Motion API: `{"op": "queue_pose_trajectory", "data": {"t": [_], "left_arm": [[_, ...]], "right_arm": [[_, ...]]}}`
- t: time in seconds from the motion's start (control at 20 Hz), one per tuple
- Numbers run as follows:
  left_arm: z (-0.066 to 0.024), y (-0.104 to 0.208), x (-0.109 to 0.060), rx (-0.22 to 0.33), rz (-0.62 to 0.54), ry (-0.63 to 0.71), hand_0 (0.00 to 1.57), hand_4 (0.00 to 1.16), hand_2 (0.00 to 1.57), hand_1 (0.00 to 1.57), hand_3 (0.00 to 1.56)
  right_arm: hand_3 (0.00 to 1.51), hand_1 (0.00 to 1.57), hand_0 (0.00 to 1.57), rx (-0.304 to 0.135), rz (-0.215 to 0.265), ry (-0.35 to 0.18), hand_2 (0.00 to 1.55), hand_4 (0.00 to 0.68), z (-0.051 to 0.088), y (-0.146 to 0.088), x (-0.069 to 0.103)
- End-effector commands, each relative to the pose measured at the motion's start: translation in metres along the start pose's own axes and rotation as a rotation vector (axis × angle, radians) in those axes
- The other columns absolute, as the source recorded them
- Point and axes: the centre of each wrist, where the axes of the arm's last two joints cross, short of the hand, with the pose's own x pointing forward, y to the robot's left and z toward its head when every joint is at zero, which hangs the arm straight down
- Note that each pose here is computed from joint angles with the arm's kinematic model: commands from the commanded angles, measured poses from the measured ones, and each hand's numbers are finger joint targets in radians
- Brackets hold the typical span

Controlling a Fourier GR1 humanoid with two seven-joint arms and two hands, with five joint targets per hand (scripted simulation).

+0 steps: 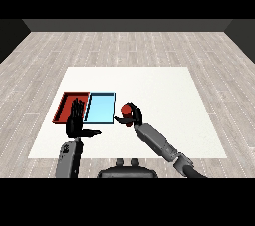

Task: Pick the red can and put it in the red box

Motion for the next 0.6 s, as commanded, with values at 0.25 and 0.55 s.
{"op": "queue_pose_trajectory", "data": {"t": [0.25, 0.55], "left_arm": [[-0.0076, 0.000, 0.003, -0.058, -0.024, 0.011, 0.00, 0.00, 0.00, 0.00, 0.00], [-0.0178, -0.040, 0.014, -0.127, 0.037, 0.043, 0.00, 0.00, 0.00, 0.00, 0.00]], "right_arm": [[1.40, 1.54, 1.54, -0.024, -0.041, -0.182, 1.47, 0.623, 0.011, -0.017, 0.055], [1.39, 1.46, 1.46, 0.000, -0.052, -0.303, 1.42, 0.633, 0.017, -0.038, 0.090]]}}
